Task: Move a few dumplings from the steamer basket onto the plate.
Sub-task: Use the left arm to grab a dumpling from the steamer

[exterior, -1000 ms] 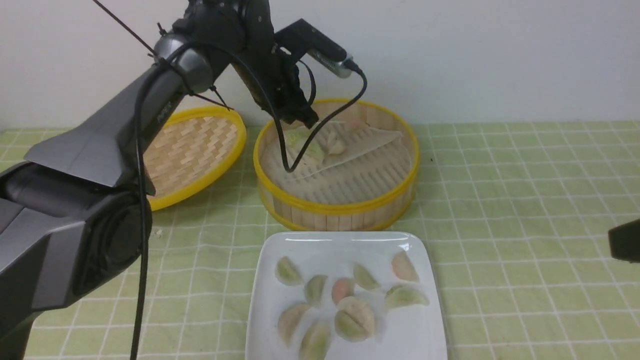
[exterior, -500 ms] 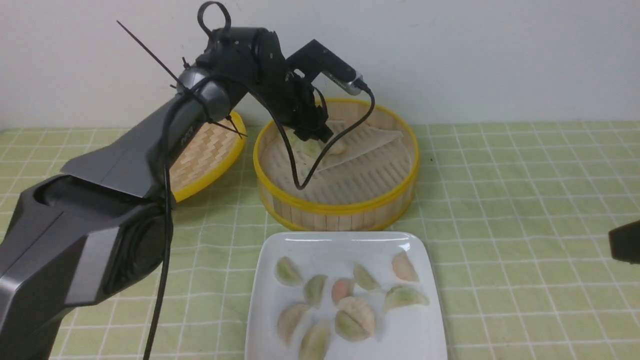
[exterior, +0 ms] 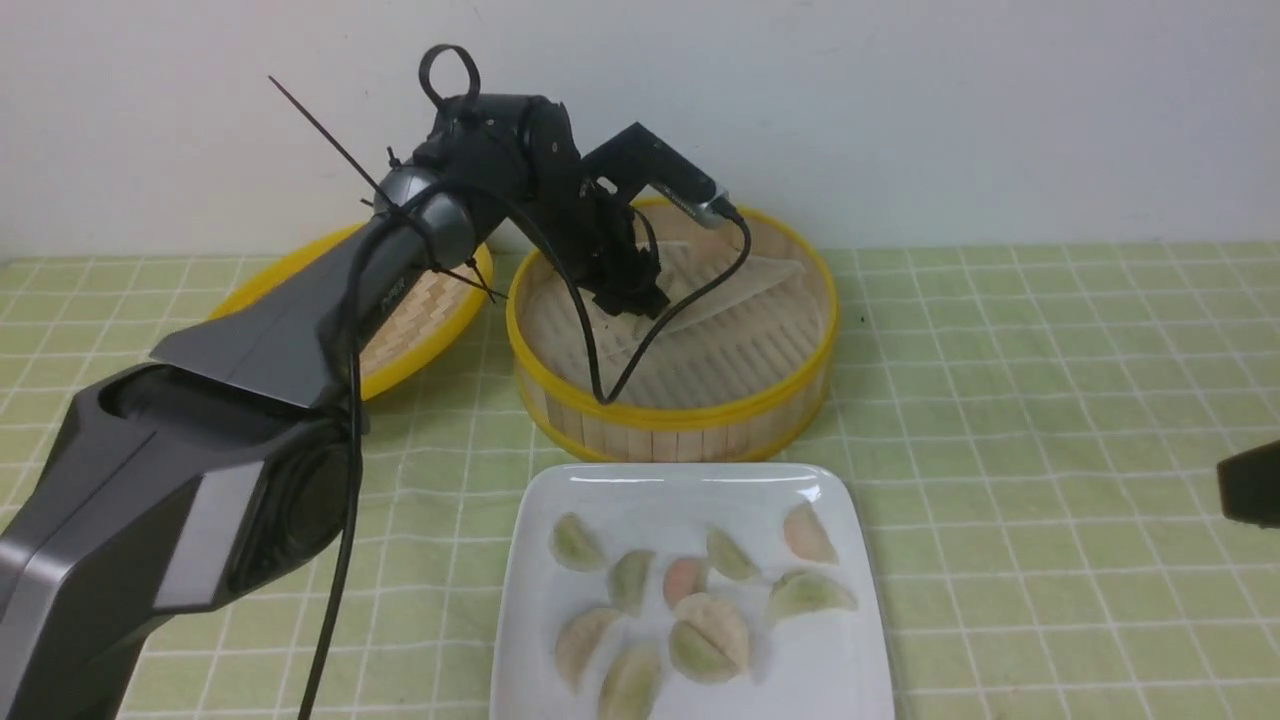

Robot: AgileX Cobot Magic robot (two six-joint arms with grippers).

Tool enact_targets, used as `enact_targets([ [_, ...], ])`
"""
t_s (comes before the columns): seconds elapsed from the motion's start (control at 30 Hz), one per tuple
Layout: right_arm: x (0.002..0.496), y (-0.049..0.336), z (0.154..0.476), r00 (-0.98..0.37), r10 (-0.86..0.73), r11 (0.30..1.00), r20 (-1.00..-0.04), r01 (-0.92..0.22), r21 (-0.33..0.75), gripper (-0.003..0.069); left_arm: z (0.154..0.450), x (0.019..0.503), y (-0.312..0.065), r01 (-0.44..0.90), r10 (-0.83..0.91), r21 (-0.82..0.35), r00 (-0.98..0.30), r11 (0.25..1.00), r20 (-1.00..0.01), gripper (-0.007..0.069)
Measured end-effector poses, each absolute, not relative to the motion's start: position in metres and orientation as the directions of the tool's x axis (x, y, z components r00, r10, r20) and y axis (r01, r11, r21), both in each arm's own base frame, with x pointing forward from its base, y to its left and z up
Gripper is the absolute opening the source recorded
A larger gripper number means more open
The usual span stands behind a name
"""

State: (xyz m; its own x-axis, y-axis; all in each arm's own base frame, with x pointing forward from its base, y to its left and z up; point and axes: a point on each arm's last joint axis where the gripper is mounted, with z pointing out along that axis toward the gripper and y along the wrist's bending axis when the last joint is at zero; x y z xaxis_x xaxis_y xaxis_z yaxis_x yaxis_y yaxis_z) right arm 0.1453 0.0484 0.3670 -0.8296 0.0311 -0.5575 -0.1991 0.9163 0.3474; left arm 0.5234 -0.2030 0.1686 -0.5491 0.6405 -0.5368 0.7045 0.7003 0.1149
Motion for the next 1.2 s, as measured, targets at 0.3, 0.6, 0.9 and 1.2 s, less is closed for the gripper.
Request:
enact_targets([
  [0.3,0.145,0.049,0.367,-0.832,0.036,0.914,-0.553,-0.196,0.355,-0.0015,0.187,0.512,-0.197,0.725,0.675,0.059,-0.605,0.687,-0.423,0.0075],
  [0.6,0.145,0.049,0.367,-0.832,0.037,0.912,-0.553,-0.198,0.359,-0.0015,0.219,0.513,-0.2,0.705,0.632,0.068,-0.585,0.706,-0.508,-0.0006],
  [0.9,0.145,0.049,0.367,-0.832,0.037,0.912,-0.553,-0.198,0.359,-0.0015,0.217,0.513,-0.199,0.682,0.61,0.048,-0.618,0.73,-0.496,0.0167],
  [1.2,0.145,0.049,0.367,-0.833,0.037,0.912,-0.552,-0.198,0.359,-0.0015,0.204,0.515,-0.192,0.43,0.372,-0.033,-0.816,0.902,-0.443,0.0549],
])
